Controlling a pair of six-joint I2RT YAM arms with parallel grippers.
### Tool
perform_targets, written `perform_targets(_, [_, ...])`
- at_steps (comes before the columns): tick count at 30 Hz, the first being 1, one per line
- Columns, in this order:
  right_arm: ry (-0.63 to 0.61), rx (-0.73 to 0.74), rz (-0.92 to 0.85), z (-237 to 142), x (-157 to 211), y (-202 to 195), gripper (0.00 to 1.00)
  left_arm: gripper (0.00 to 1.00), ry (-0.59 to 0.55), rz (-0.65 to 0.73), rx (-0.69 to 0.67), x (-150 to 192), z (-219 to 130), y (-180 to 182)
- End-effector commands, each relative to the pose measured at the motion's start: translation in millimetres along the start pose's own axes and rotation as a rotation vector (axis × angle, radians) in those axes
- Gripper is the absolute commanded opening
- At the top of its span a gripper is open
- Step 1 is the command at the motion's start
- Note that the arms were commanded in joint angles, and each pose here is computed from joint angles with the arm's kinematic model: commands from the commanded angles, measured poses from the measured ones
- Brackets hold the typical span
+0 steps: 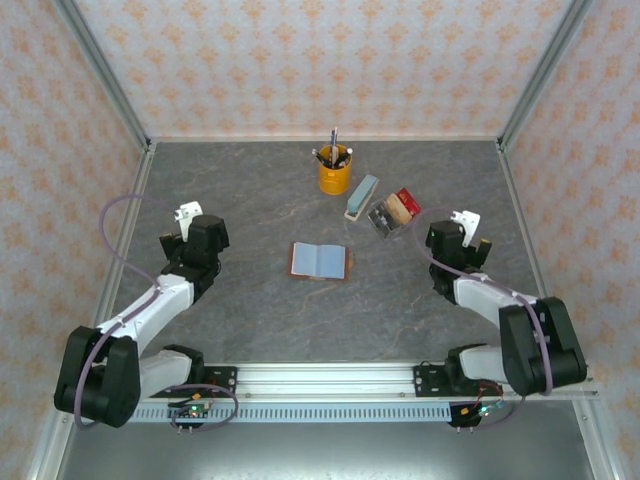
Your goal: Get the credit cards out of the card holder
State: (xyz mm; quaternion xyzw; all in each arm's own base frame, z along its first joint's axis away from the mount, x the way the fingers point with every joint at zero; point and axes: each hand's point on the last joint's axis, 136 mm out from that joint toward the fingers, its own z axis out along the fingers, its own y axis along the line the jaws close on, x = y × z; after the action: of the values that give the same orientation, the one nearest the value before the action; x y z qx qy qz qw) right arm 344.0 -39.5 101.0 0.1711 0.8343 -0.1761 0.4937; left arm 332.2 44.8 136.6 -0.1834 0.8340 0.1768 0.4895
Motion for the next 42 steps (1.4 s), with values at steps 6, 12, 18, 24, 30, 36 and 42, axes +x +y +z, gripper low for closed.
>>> perform_targets(6, [-0.116,-0.167,0.012,3.2,-27.9,29.1,1.00,1.00,-0.120,0.086,0.134,-15.1,18.3,-29.1])
perform_targets(12, [-0.159,-0.239,0.026,8.9,-25.6,33.3,1.00,1.00,-0.135,0.105,0.227,-6.0,33.1,-46.9])
perform_targets(18, [-0.148,-0.258,0.051,20.8,-15.6,33.3,1.00,1.00,-0.130,0.081,0.276,3.5,44.5,-49.8])
perform_targets(24, [-0.133,-0.236,0.051,28.3,-11.1,33.2,1.00,1.00,-0.111,0.064,0.259,10.5,54.7,-47.5])
perform_targets(30, [-0.093,-0.211,0.089,37.7,-12.0,25.6,1.00,1.00,-0.109,0.061,0.251,10.8,55.8,-46.2])
perform_targets(36, [-0.092,-0.210,0.088,37.6,-11.4,25.4,1.00,1.00,-0.110,0.059,0.252,10.4,55.6,-46.3])
perform_targets(42, [-0.092,-0.210,0.089,37.9,-11.9,25.5,1.00,1.00,-0.108,0.062,0.254,10.7,55.8,-46.7])
